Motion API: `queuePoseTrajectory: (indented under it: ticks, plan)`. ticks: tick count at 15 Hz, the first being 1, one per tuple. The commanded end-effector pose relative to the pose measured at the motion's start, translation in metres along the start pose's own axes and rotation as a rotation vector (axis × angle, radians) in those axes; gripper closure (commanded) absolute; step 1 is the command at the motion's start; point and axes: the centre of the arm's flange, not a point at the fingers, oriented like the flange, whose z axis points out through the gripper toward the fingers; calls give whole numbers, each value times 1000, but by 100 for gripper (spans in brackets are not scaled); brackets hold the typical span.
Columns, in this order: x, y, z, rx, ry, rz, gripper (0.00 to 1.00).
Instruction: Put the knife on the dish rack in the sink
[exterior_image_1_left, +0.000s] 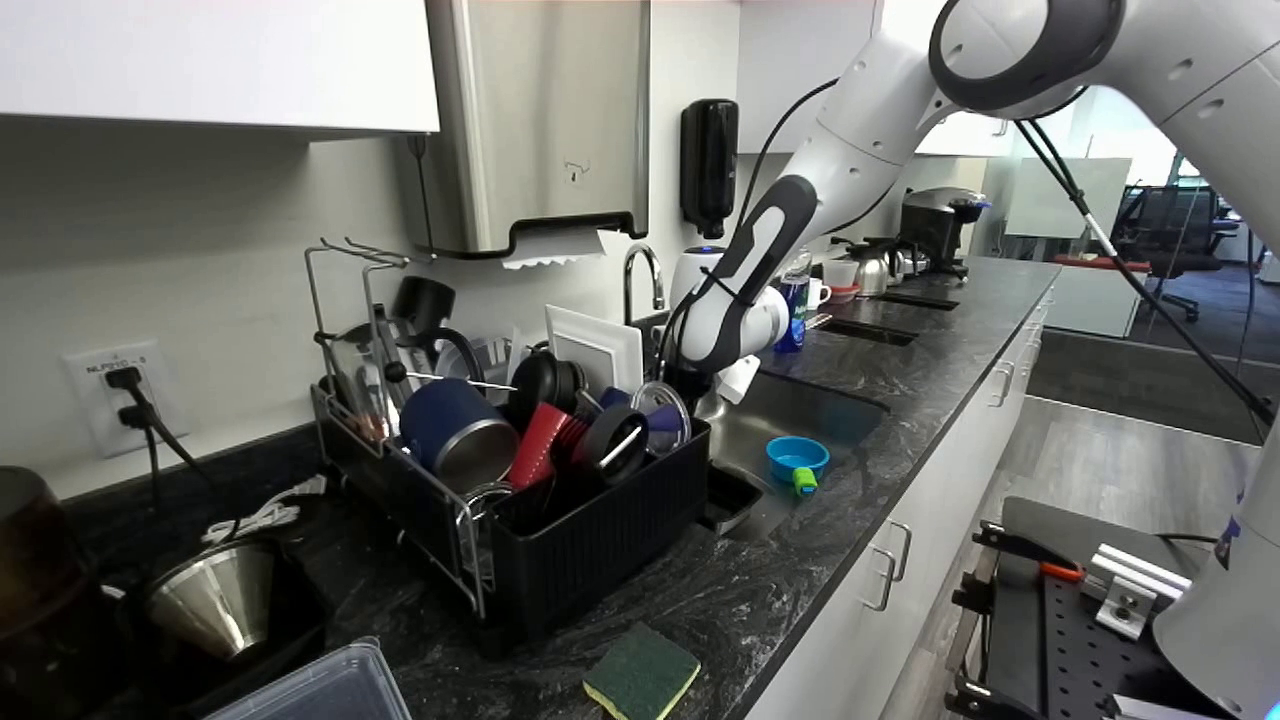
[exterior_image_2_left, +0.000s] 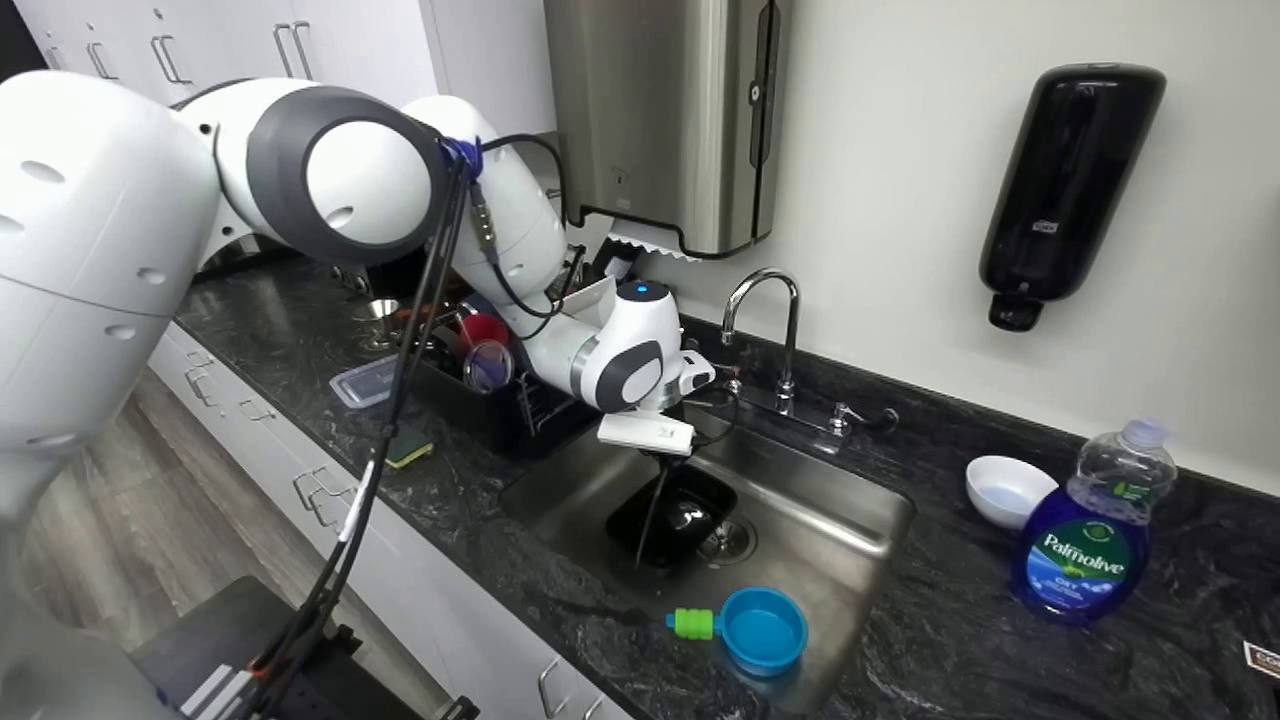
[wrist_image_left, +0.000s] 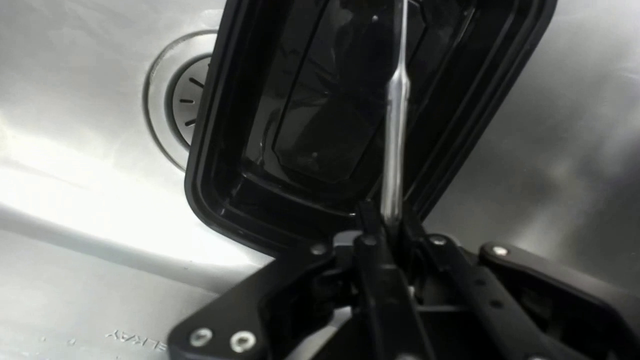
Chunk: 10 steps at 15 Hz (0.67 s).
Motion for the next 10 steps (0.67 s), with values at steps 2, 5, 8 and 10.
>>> queuePoseTrajectory:
  ticks: [2,5,8,10]
  plan:
    - [18,3,16,-19,18,-29,97]
    - [28,4,22,-28,27,-44,97]
    - [36,9,28,-37,34,-49,97]
    - [39,11,34,-38,33,-49,97]
